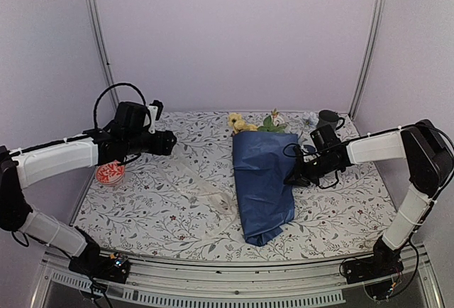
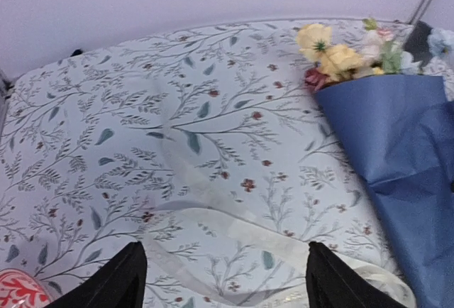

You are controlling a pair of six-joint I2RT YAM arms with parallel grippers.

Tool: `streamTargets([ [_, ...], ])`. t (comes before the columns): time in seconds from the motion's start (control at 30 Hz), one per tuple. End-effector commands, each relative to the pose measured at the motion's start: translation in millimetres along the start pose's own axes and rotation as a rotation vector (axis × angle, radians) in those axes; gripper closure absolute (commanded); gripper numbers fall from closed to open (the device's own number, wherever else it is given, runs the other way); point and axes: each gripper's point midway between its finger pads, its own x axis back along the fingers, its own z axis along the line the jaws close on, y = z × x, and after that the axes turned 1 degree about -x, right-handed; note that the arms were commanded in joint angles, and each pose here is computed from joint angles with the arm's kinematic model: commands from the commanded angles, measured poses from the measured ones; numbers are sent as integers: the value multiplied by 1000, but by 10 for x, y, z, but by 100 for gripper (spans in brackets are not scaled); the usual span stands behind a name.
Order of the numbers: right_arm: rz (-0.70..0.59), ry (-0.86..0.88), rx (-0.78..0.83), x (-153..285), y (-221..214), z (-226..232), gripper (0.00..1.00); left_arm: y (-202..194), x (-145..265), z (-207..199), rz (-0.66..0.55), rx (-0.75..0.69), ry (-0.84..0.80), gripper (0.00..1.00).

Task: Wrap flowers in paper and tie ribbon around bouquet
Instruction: Place the ribbon at the center of the board, then pick up the ribbon from the center of the board.

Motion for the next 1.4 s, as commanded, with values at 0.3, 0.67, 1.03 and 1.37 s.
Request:
streamTargets([
  [0.3,-6,-17,-1,-11,77,-7,100,-1647,741,-2165,421,-436,-750,45],
  [0.67,-6,-12,-6,9,81,20,100,-2429,422,-2353,632,-593,-684,41],
  [1.03,-6,-6,3,17,103,50,100,-2466,161,-2127,635,-657,-503,61],
  [1.37,-5,3,15,47,131,106,100,-2378,58,-2067,575,-679,-441,100],
])
